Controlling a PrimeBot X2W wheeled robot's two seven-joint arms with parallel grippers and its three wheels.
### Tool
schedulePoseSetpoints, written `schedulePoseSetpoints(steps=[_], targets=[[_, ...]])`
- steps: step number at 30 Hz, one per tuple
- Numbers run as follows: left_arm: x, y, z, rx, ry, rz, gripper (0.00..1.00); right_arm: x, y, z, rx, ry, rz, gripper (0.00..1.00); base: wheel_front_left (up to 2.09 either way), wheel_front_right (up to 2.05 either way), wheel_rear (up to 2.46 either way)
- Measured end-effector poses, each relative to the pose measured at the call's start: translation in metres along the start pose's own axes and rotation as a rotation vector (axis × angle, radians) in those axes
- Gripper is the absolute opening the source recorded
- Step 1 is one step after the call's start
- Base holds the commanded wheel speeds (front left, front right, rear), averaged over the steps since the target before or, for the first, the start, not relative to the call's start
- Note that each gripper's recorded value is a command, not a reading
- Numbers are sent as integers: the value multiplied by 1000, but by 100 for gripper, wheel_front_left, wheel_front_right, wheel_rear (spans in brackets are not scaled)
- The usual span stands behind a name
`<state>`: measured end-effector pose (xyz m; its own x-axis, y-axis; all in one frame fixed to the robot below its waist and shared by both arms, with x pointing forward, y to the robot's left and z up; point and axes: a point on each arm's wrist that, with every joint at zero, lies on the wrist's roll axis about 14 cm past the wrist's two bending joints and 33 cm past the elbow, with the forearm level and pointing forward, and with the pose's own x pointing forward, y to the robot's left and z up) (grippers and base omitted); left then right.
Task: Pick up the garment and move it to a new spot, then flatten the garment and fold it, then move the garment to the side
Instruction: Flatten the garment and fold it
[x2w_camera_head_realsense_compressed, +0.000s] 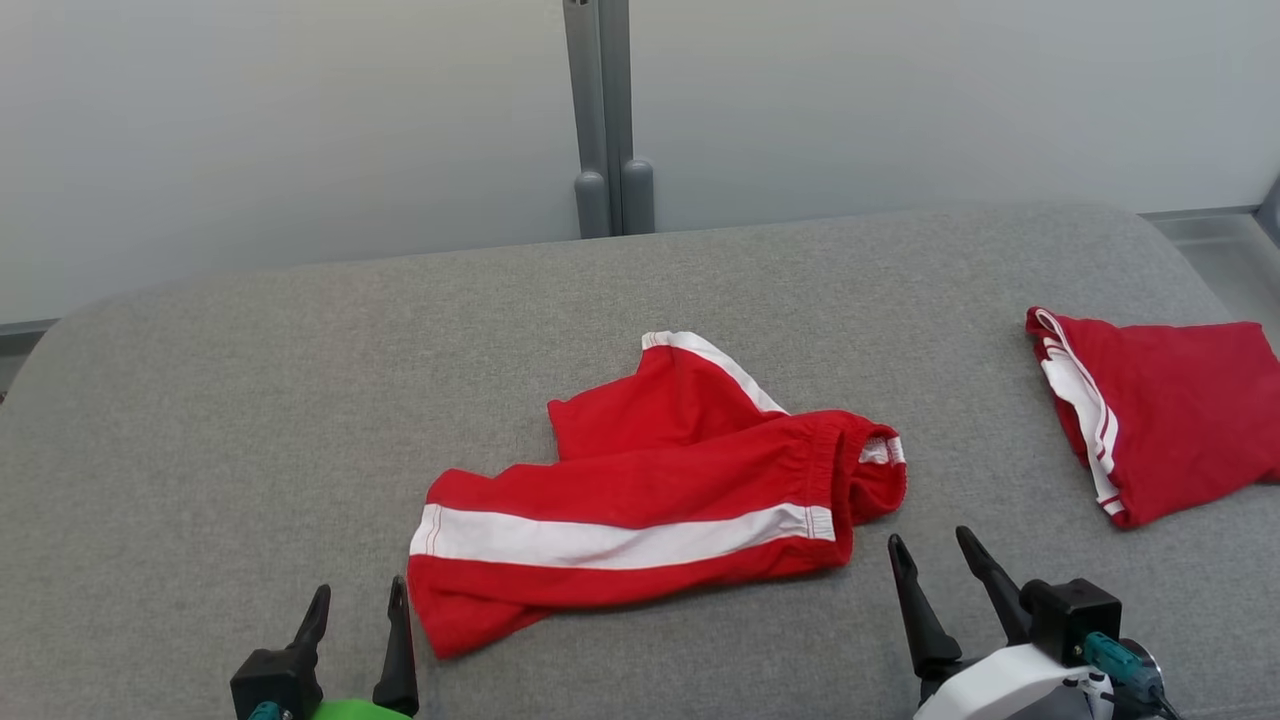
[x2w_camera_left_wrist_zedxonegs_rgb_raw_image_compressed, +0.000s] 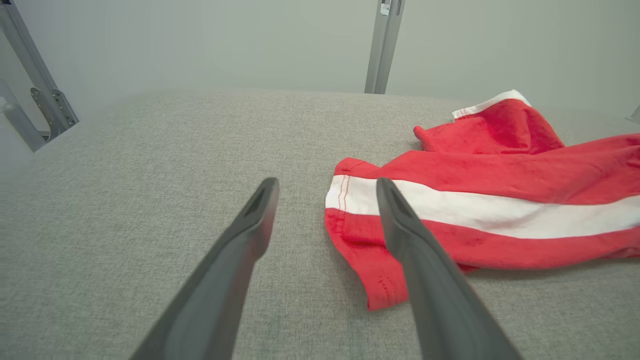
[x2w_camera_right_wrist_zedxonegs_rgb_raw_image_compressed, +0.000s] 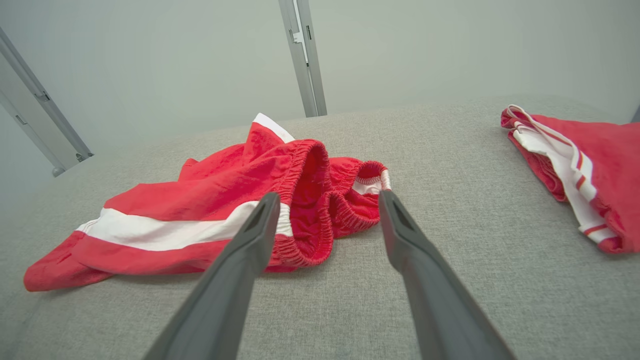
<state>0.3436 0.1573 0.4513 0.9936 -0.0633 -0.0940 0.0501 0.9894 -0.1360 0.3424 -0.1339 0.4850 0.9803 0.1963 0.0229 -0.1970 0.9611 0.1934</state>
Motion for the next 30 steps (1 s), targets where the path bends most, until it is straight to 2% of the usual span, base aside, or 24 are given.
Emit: schedulePoseSetpoints(steps=[16, 30], targets=[[-3, -2, -17, -15, 53, -2, 100, 4, 6, -15, -9, 48, 22, 100, 0, 0, 0], [47, -3, -24, -88, 96, -12, 100, 50, 21, -34, 20, 110, 100, 100, 0, 0, 0]])
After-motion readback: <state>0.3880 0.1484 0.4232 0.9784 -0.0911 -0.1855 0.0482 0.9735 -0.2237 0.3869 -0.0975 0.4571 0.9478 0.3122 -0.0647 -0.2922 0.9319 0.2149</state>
